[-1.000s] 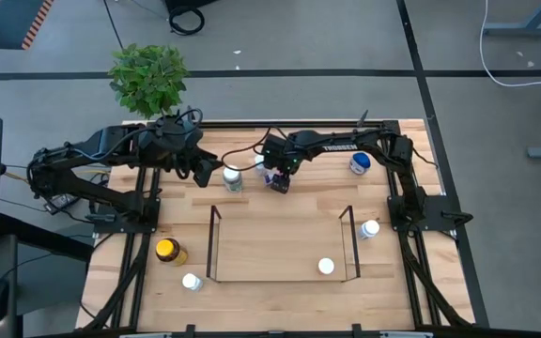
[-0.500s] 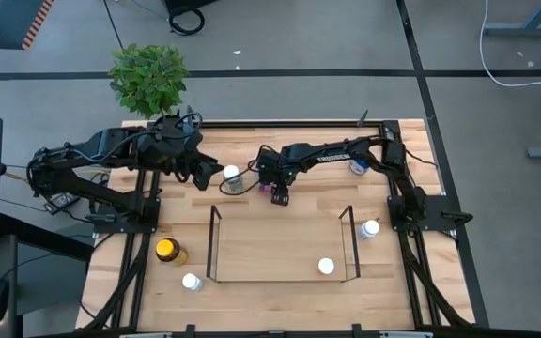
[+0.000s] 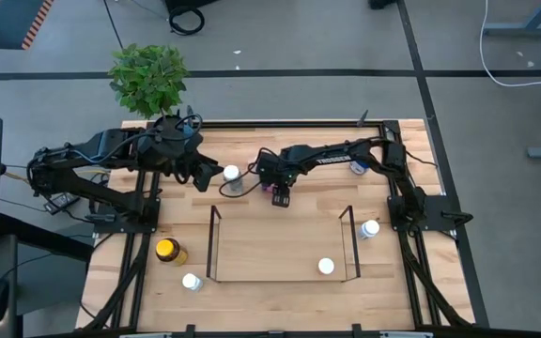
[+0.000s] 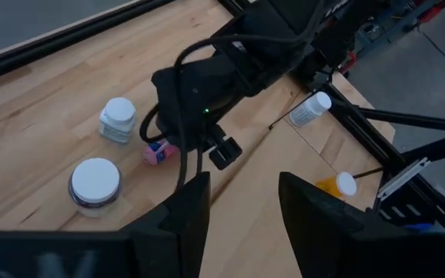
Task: Pick and place medicine bottles onto shelf by color
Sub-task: Put the pink pill bottle on the shelf
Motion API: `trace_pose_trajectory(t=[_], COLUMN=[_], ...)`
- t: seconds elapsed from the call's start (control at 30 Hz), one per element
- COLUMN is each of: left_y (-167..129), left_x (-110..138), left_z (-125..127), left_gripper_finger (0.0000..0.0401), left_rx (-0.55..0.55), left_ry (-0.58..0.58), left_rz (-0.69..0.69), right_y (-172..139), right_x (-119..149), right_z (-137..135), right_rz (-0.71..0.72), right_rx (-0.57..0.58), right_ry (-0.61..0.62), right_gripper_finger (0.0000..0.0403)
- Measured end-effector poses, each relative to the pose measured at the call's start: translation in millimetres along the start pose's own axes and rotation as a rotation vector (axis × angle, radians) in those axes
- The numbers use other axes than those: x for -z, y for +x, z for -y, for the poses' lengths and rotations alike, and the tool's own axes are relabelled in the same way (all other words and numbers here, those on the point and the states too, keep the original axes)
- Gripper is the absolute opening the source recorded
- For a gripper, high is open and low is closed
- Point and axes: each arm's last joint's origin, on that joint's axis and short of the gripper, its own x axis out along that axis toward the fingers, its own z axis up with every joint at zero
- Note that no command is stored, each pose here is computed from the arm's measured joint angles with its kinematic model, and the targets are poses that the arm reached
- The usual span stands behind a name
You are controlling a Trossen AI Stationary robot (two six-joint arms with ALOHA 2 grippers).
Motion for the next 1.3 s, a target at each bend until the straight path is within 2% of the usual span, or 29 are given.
trace_pose_trajectory(t=[0.1, 0.23, 0.53, 0.67, 0.87, 0.97, 1.07, 1.13, 1.3], left_y=[0.0, 0.0, -18.9, -32.7, -42.2, -40.6, -33.5, -26.1, 4.2], left_x=[-0.1, -0.1, -2.0, -1.3, -2.3, -8.8, -19.6, -26.7, -30.0], left_z=[-0.1, -0.2, -8.7, -16.0, -20.6, -15.0, -1.5, 10.0, 28.2], left_gripper_finger=[0.0162, 0.0162, 0.0162, 0.0162, 0.0162, 0.0162, 0.0162, 0.0163, 0.0169], left_rx=[-0.001, -0.001, -0.076, -0.104, -0.105, -0.067, 0.035, 0.111, 0.176], left_ry=[0.000, 0.052, 0.178, 0.224, 0.255, 0.256, 0.301, 0.360, 0.497], left_rz=[0.000, 0.000, 0.106, 0.137, 0.166, 0.228, 0.308, 0.358, 0.347], right_y=[-16.9, -58.9, -147.3, -180.4, -228.6, -252.4, -266.1, -267.0, -265.0], right_x=[-3.5, -11.9, -21.6, -17.0, -7.5, -3.8, -3.0, -2.4, -0.1], right_z=[-1.6, -0.5, -10.0, -12.9, -18.7, -22.8, -27.7, -30.8, -38.7], right_rz=[-0.041, -0.056, 0.036, 0.106, 0.297, 0.419, 0.502, 0.502, 0.470], right_rx=[0.001, -0.008, -0.024, -0.049, -0.147, -0.173, -0.196, -0.205, -0.213], right_ry=[-0.002, 0.025, 0.054, 0.071, 0.092, 0.081, 0.081, 0.081, 0.063], right_gripper_finger=[0.0177, 0.0177, 0.0183, 0.0181, 0.0184, 0.0183, 0.0184, 0.0184, 0.0184])
